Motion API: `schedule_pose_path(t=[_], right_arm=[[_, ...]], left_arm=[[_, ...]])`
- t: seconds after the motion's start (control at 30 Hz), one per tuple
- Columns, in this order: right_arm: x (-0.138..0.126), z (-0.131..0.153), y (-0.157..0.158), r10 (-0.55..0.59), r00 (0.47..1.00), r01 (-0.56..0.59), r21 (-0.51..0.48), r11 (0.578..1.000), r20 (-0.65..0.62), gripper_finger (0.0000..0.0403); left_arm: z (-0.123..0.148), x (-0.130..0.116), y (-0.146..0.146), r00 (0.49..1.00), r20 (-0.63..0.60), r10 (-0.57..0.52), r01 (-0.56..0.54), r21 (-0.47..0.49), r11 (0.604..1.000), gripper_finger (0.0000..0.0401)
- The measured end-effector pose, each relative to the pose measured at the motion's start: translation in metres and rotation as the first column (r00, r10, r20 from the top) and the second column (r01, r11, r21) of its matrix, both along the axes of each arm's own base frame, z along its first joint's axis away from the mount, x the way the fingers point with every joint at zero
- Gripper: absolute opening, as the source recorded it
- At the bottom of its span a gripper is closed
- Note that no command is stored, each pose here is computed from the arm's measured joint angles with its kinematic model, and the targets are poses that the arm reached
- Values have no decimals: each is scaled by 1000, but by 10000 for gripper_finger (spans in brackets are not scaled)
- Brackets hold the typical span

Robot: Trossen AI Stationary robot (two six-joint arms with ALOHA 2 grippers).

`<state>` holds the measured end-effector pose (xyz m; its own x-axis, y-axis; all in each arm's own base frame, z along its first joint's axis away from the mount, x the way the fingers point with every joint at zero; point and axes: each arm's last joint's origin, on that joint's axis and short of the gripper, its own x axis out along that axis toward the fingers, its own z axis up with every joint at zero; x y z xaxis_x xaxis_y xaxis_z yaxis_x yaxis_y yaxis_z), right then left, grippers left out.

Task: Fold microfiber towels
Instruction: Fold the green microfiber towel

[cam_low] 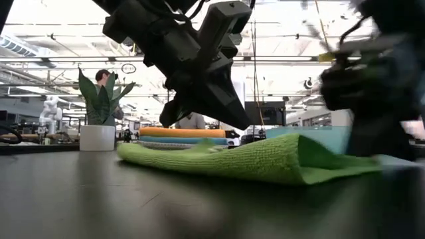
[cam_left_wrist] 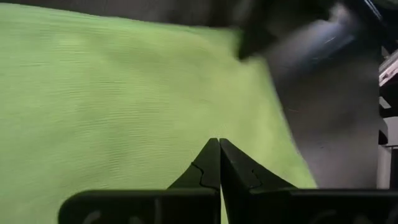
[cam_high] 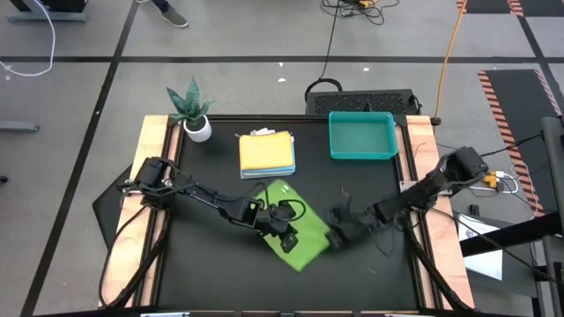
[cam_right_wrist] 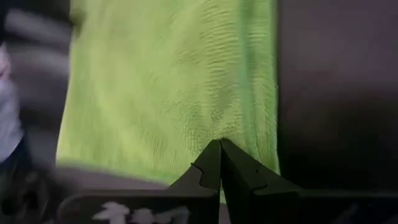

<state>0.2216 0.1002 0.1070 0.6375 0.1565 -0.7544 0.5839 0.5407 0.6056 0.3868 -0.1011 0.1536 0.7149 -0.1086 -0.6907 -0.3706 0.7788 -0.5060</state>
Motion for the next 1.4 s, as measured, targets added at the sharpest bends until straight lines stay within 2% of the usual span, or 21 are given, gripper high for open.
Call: schedule_pose_path(t=[0.07,0.17,0.23,0.33,0.4,0.5,0.67,0.83,1.13,1.27,1.4], right_arm=[[-4,4,20,62,996,-66,67,996,65,0],[-6,24,44,145,956,-181,121,976,255,0],[-9,35,50,173,926,-211,80,974,336,0],[-11,44,44,208,901,-200,-61,978,380,0],[-7,43,35,213,910,-176,-133,975,356,0],[0,32,20,254,924,-198,-209,958,286,0],[5,22,17,306,917,-245,-243,938,257,0],[3,8,20,332,925,-280,-262,924,184,0],[-4,-9,37,331,935,-304,-190,933,127,0],[-8,-6,50,350,920,-329,-141,934,173,0],[-9,8,58,385,882,-375,-92,923,272,0]], left_arm=[[0,-1,-3,1000,3,-5,5,-4,1000,0],[0,-2,-9,1000,2,-17,17,-6,1000,0],[0,-3,-11,1000,3,-18,18,0,1000,0],[0,-4,-12,1000,0,-16,16,6,1000,0],[0,-3,-9,1000,-4,-7,7,15,1000,0],[-1,-1,1,1000,-5,11,-10,37,999,0],[-4,7,34,999,-9,41,-40,91,995,0],[-23,12,62,997,-70,45,-38,97,995,0],[-35,16,85,994,-86,62,-52,121,991,0],[-39,18,88,995,-75,68,-59,117,991,0],[-37,21,91,997,-40,72,-67,111,992,0]])
